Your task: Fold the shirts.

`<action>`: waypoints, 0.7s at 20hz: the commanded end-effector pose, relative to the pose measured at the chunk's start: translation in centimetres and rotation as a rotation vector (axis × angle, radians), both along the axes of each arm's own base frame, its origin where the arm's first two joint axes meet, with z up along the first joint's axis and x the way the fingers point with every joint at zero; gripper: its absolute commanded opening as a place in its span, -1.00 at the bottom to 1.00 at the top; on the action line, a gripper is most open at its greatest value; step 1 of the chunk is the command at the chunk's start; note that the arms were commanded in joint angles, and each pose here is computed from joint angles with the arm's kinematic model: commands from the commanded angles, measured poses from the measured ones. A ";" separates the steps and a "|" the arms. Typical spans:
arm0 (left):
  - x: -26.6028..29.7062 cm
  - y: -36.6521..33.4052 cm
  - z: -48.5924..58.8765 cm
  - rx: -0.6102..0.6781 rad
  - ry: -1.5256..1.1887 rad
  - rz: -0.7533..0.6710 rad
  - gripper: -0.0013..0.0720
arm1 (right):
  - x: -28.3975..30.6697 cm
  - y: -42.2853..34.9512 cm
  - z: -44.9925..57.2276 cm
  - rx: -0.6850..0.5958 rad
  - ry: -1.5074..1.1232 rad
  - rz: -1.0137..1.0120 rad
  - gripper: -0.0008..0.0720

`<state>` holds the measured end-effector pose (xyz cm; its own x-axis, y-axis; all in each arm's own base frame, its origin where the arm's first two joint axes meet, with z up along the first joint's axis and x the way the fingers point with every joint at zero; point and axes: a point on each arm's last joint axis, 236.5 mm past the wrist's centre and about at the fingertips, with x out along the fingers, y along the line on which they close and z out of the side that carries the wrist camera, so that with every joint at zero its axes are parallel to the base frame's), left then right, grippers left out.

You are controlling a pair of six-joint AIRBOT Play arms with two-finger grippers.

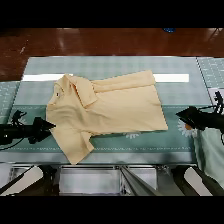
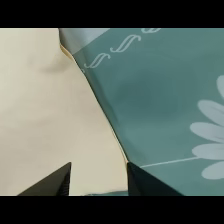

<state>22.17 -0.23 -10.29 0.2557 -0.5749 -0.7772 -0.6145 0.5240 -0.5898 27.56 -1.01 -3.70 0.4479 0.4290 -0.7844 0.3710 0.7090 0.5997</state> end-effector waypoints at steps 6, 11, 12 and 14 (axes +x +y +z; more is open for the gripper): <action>0.1 -1.2 -2.0 0.029 0.011 -0.097 -0.91 | -1.4 -1.0 -2.8 -0.010 0.124 -0.044 0.13; 0.1 -1.2 -2.0 0.028 0.011 -0.096 -0.90 | -4.1 2.5 -6.1 0.160 0.260 -0.017 0.13; 0.1 -1.2 -2.0 0.029 0.011 -0.096 -0.90 | -4.4 2.7 -6.5 0.175 0.281 -0.016 0.13; 0.2 -1.2 -2.0 0.031 0.010 -0.094 -0.91 | -4.3 3.0 -6.8 0.199 0.289 -0.018 0.13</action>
<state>22.23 -1.84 -11.96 0.1888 -0.5911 -0.7842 -0.5700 0.5843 -0.5777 23.83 1.02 -9.74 0.2592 0.5359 -0.8035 0.5361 0.6121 0.5813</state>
